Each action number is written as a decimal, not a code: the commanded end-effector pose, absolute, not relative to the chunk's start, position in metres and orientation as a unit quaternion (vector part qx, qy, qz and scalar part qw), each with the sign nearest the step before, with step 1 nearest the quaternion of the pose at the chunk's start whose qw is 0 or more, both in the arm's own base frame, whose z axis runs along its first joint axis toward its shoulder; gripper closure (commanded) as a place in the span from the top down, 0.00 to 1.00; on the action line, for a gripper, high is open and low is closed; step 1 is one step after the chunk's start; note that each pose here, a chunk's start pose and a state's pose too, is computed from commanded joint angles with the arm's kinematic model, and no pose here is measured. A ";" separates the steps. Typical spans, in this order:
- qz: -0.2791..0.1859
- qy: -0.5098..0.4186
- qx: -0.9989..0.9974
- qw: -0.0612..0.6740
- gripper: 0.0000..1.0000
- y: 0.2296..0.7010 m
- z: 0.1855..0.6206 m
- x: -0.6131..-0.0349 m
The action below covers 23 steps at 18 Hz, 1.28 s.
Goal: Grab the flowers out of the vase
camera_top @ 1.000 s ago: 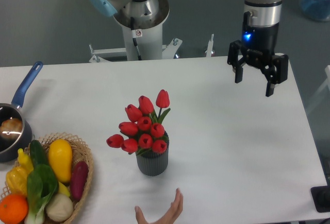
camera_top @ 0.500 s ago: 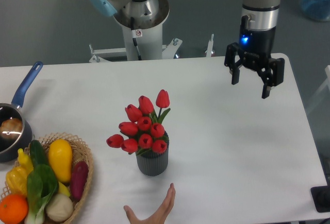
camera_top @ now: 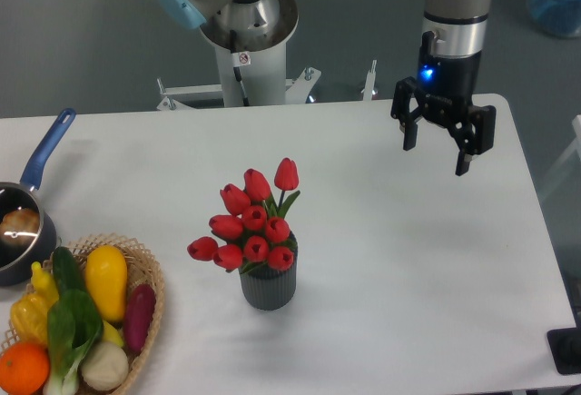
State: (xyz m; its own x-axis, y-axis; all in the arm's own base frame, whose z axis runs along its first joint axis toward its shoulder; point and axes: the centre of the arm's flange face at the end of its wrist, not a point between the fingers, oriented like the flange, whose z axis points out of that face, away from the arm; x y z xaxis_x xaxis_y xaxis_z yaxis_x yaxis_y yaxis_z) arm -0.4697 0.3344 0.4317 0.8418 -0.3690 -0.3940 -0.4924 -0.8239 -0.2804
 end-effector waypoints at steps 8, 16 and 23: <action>0.162 0.228 -0.942 0.187 1.00 0.332 0.430 -0.472; 0.163 0.240 -0.939 0.183 1.00 0.332 0.428 -0.472; 0.161 0.269 -0.934 0.170 1.00 0.324 0.417 -0.473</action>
